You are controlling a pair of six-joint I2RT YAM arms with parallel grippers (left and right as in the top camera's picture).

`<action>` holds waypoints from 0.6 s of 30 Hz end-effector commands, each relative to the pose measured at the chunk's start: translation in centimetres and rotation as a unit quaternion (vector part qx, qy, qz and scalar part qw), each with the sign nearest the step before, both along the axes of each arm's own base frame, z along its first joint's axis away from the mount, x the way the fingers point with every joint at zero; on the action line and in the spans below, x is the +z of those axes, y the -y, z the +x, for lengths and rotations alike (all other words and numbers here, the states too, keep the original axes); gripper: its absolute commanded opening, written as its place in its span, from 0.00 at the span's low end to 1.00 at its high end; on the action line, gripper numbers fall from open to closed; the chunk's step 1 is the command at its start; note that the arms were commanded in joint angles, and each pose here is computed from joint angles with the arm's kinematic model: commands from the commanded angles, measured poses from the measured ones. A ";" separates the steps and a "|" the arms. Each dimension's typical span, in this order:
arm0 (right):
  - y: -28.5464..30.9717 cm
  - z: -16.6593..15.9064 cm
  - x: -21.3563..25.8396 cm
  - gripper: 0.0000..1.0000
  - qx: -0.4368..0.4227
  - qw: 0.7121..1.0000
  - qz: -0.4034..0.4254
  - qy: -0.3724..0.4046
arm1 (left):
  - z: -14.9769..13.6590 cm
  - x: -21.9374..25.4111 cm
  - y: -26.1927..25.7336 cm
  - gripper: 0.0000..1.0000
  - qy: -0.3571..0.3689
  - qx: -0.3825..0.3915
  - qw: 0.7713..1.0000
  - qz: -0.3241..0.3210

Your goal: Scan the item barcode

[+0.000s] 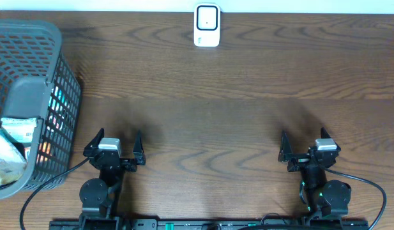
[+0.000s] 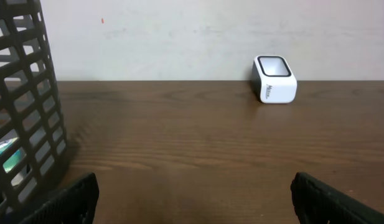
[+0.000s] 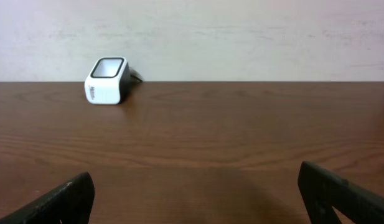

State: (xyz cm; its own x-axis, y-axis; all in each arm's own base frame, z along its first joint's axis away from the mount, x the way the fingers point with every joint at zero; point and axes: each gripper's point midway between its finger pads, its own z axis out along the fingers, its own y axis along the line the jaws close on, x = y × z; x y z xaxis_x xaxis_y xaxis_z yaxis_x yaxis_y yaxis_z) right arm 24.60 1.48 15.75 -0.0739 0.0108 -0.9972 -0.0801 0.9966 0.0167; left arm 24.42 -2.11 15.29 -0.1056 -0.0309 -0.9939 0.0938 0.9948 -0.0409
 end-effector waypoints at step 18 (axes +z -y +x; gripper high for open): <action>0.3 0.0 0.0 0.99 -0.007 1.000 0.004 0.000 | -2.0 7.6 5.7 0.98 0.138 -0.178 0.970 -0.093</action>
State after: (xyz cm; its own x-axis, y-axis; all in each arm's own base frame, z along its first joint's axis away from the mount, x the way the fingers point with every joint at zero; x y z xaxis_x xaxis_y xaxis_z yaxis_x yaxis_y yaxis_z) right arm 24.60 1.48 15.76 -0.0735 0.0108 -0.9972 -0.0801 0.9966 0.0167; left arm 23.15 -6.75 21.51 0.0983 -0.1725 -0.9801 0.3876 0.9137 -0.1219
